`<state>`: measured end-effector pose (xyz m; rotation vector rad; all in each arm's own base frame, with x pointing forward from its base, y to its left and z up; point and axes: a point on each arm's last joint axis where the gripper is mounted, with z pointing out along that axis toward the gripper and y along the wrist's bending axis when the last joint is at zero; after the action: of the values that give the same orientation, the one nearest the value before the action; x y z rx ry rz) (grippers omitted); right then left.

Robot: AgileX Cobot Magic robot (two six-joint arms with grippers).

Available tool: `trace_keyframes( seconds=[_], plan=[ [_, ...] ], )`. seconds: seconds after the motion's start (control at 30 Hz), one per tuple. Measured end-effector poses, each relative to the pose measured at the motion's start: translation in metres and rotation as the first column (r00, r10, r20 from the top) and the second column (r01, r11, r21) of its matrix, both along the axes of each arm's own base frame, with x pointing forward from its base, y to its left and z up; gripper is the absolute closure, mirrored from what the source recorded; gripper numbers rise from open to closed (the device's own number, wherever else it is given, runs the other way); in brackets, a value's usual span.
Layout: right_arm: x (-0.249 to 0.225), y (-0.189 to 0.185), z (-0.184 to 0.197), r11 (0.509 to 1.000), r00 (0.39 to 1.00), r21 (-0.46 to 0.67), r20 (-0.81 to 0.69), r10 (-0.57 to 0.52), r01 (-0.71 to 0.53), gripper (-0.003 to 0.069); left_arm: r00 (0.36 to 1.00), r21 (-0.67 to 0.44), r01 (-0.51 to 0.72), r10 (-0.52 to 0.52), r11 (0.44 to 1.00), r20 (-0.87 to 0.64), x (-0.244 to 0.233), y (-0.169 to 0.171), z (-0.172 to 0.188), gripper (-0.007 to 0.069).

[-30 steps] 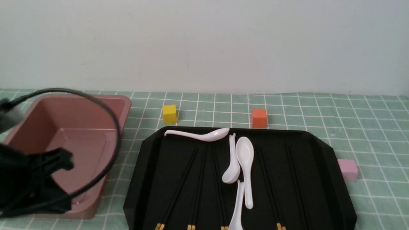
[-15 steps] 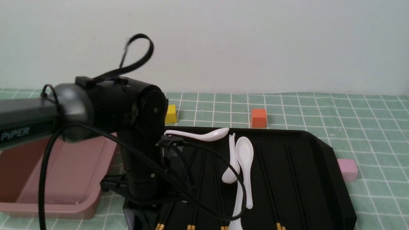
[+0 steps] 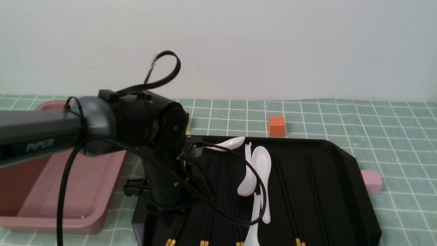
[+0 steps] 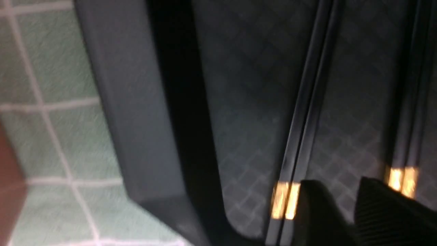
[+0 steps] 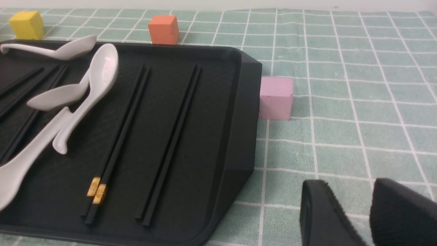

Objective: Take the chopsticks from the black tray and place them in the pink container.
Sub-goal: 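Reach over to the black tray and grasp a pair of chopsticks with the left gripper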

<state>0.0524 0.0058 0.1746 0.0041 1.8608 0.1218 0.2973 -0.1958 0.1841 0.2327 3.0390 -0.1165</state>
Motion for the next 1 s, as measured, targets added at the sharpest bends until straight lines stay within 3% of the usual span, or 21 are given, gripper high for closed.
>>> trace_keyframes(
  seconds=[0.17, 0.57, 0.7, 0.83, 1.0],
  plan=[
    [0.0, 0.0, 0.0, 1.0, 1.0, 0.0, 0.0, 0.0, 0.0, 0.0419, 1.0, -0.007, -0.002, 0.002, 1.0, 0.015, 0.0, 0.0, -0.021, 0.0312],
    [0.0, 0.0, 0.0, 1.0, 1.0, 0.0, 0.0, 0.0, 0.0, 0.0419, 1.0, -0.015, -0.015, 0.015, 1.0, 0.028, 0.006, -0.003, -0.037, 0.03],
    [0.0, 0.0, 0.0, 1.0, 1.0, 0.0, 0.0, 0.0, 0.0, 0.0419, 1.0, -0.005, -0.024, 0.025, 1.0, 0.019, 0.007, -0.003, -0.038, 0.0347],
    [0.0, 0.0, 0.0, 1.0, 1.0, 0.0, 0.0, 0.0, 0.0, 0.0419, 1.0, 0.0, -0.023, 0.023, 1.0, 0.021, 0.007, -0.003, -0.039, 0.0504],
    [0.0, 0.0, 0.0, 1.0, 1.0, 0.0, 0.0, 0.0, 0.0, 0.0419, 0.999, -0.008, -0.041, 0.041, 0.999, 0.023, 0.007, -0.003, -0.036, 0.0504]
  ],
)
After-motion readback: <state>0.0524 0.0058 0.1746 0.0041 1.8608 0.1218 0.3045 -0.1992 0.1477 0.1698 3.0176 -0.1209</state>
